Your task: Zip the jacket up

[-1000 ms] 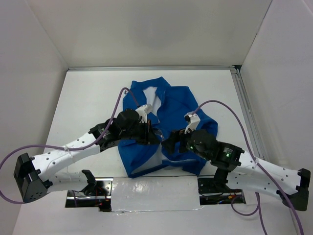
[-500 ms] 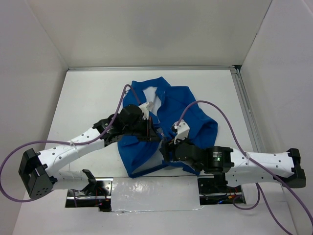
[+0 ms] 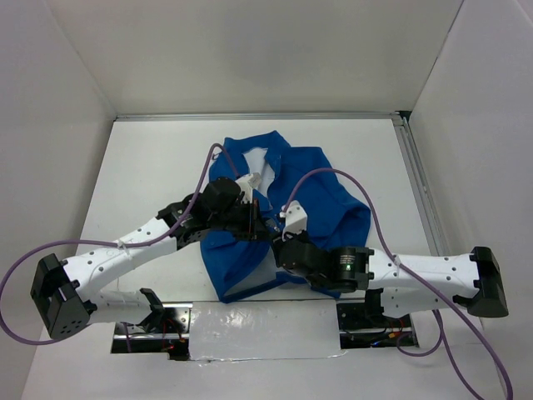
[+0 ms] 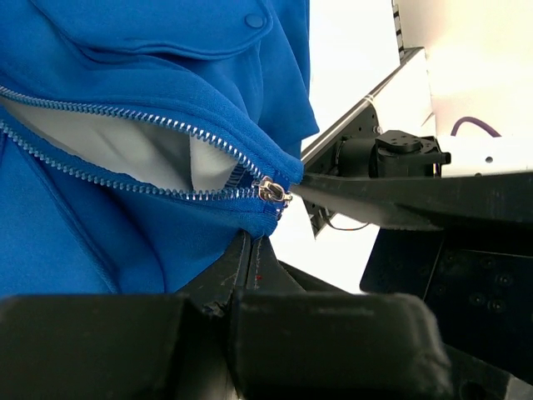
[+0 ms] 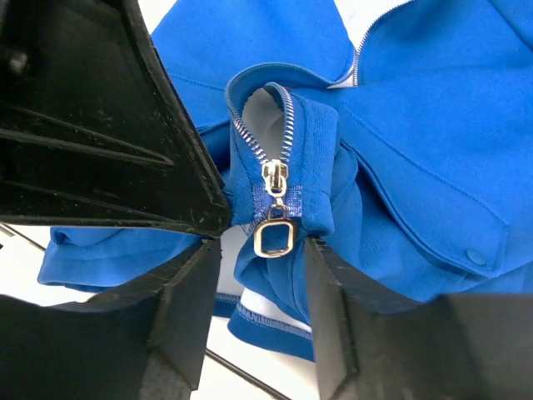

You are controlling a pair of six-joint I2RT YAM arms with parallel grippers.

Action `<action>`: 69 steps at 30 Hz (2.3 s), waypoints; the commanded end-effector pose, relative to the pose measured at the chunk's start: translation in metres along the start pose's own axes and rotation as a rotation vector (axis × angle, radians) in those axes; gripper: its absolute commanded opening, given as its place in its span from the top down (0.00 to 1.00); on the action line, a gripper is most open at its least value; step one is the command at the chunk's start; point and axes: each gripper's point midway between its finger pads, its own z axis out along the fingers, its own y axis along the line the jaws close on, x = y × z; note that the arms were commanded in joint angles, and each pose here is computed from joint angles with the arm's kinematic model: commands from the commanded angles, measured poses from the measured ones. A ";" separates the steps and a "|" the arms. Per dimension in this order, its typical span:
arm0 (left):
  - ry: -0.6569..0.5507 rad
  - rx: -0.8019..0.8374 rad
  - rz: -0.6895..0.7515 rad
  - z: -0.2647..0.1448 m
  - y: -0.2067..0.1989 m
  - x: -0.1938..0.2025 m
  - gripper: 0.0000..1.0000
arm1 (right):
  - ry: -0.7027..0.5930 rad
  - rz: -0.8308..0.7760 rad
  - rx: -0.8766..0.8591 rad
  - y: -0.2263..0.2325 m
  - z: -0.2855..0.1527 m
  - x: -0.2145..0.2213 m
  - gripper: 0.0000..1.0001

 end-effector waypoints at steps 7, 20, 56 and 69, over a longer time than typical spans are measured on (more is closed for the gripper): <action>-0.040 0.054 0.049 -0.010 -0.016 -0.010 1.00 | -0.088 0.098 -0.003 0.009 0.003 -0.039 0.66; -0.020 -0.049 0.086 -0.003 0.004 0.001 1.00 | 0.082 0.002 -0.181 0.027 -0.012 -0.021 1.00; 0.123 0.184 0.396 -0.026 0.006 0.093 1.00 | -0.092 -0.052 0.250 -0.045 0.051 -0.076 1.00; 0.061 0.183 0.422 -0.027 0.017 0.093 1.00 | -0.081 0.151 -0.160 -0.010 0.037 -0.046 0.95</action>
